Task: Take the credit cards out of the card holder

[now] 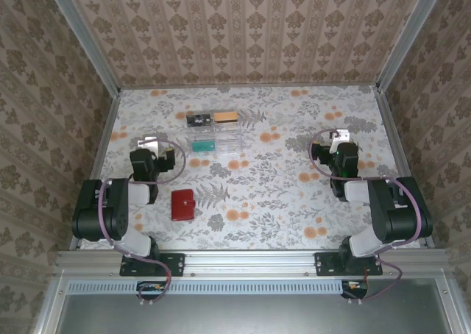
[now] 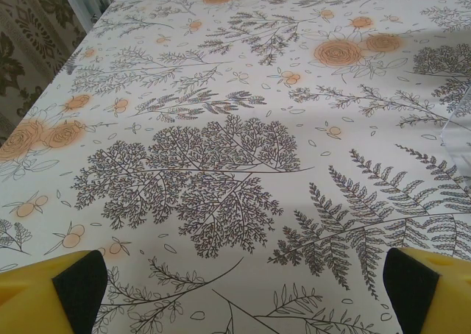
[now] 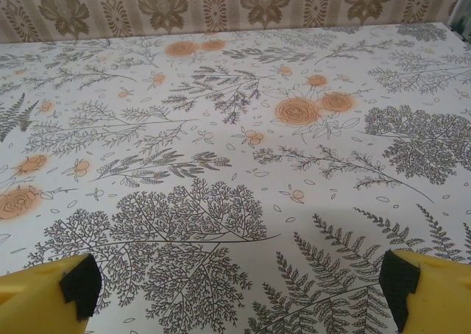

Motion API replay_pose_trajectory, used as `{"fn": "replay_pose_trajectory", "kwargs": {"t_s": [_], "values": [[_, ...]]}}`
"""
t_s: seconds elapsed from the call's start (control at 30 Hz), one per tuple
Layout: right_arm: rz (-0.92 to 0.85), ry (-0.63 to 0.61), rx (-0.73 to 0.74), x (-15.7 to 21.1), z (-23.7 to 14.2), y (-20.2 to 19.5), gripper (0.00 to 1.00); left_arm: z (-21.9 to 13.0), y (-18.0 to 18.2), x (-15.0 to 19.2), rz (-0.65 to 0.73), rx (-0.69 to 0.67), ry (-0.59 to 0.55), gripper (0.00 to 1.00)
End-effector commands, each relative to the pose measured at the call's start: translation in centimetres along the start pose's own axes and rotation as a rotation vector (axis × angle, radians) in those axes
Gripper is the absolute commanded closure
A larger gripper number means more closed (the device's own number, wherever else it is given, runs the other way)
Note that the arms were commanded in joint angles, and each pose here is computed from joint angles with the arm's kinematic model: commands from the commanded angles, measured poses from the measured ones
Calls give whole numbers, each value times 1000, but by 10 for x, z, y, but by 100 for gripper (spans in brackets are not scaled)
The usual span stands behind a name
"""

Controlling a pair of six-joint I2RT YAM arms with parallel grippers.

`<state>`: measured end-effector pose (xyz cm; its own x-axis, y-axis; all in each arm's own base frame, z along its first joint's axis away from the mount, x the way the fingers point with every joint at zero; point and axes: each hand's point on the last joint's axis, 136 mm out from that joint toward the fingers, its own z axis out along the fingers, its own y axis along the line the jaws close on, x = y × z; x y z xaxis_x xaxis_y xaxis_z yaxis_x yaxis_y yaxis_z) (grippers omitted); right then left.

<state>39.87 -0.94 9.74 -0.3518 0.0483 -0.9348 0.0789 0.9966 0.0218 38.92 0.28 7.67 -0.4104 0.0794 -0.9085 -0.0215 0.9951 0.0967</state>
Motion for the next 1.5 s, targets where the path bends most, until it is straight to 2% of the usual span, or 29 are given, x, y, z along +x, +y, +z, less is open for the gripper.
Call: {"fn": "replay_pose_trajectory", "kwargs": {"t_s": [0.0, 0.77, 0.9, 1.0, 1.13, 1.27, 1.37, 1.47], "values": [[-6, -1, -4, -1, 1, 0, 0, 1, -1, -20, 14, 10, -62, 0], [-6, -3, -5, -2, 1, 0, 0, 2, -1, -20, 8, 28, -57, 0], [-5, -16, -4, -4, -2, 0, 0, -3, -1, -36, 13, 39, -55, 0], [10, -12, 31, -18, -10, -6, 0, -15, 12, -60, -1, -29, 9, 0], [47, -2, 57, -44, -29, -10, 0, -43, 30, -95, -83, -107, 65, 0], [198, -25, 26, -74, -50, -6, 0, -72, 42, -111, -276, -156, 133, 0], [334, 12, 23, -86, -63, -5, 0, -91, 35, -99, -354, -116, 244, 0], [371, 53, -40, -94, -68, 7, 0, -108, 21, -78, -445, -62, 318, 0]]}}
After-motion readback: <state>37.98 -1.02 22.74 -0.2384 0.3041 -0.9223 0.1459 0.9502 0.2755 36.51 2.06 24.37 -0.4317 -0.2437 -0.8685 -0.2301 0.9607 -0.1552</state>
